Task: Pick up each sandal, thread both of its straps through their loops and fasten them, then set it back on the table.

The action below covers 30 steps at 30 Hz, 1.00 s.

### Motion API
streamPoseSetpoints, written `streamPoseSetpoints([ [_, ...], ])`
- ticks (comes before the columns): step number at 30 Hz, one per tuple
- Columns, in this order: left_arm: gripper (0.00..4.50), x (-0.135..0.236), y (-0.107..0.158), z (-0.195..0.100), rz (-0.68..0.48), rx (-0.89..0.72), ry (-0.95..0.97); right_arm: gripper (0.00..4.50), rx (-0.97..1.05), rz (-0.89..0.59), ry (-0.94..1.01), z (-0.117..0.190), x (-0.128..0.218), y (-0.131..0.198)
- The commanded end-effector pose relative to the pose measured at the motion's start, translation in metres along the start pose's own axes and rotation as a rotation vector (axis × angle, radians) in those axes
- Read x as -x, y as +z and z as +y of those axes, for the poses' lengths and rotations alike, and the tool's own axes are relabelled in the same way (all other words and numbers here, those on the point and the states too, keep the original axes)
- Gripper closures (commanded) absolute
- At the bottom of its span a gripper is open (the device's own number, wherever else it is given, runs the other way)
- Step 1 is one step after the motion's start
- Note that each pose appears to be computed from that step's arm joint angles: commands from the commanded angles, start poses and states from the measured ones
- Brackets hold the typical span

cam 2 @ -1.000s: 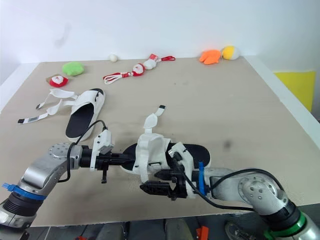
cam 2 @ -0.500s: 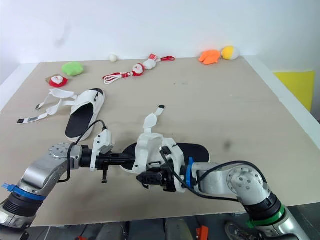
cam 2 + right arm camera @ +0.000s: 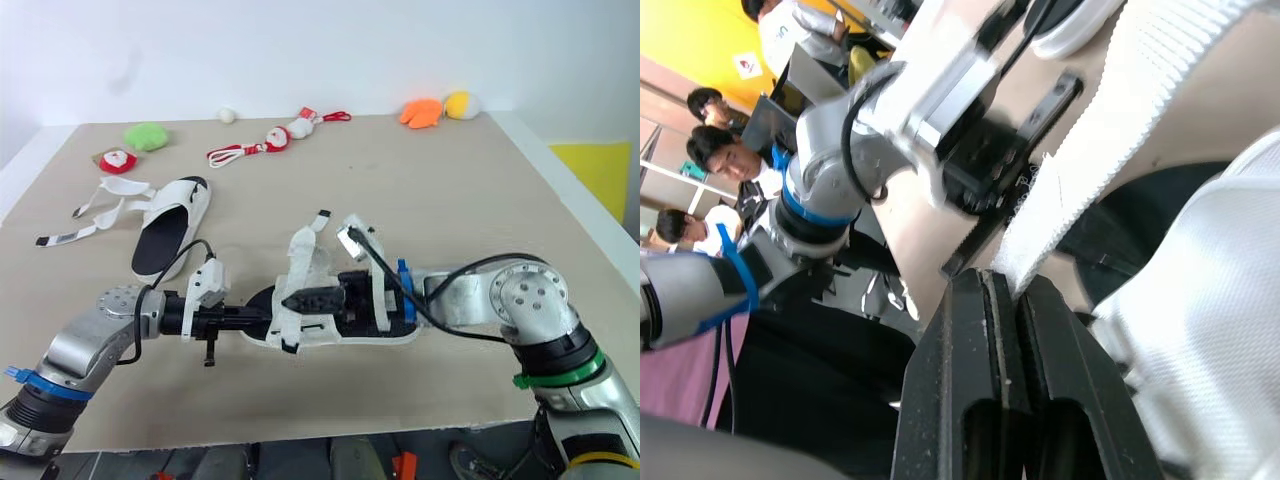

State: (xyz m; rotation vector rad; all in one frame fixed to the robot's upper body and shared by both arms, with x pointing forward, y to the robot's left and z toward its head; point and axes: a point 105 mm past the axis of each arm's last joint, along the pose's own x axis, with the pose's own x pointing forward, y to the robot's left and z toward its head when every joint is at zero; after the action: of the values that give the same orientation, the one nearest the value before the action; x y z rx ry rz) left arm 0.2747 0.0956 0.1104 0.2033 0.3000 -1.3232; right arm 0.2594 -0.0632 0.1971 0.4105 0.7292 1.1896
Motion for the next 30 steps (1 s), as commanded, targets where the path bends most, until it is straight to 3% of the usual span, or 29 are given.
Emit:
streamPoseSetpoints([
  [1, 4.5, -0.002, 0.001, 0.0, -0.003, -0.006, 0.0, 4.45, -0.048, -0.019, -0.013, -0.008, 0.008, 0.025],
  [7, 4.5, -0.001, 0.001, -0.001, -0.004, -0.008, 0.005, 4.45, -0.1, 0.027, 0.001, -0.013, 0.012, 0.032],
  [17, 4.5, 0.0, -0.001, -0.002, -0.003, -0.003, 0.011, 4.45, -0.106, 0.141, -0.007, -0.014, 0.012, 0.009],
  [30, 4.5, -0.002, 0.0, -0.003, -0.007, -0.002, 0.008, 4.45, -0.072, 0.146, -0.051, -0.015, 0.014, 0.001],
])
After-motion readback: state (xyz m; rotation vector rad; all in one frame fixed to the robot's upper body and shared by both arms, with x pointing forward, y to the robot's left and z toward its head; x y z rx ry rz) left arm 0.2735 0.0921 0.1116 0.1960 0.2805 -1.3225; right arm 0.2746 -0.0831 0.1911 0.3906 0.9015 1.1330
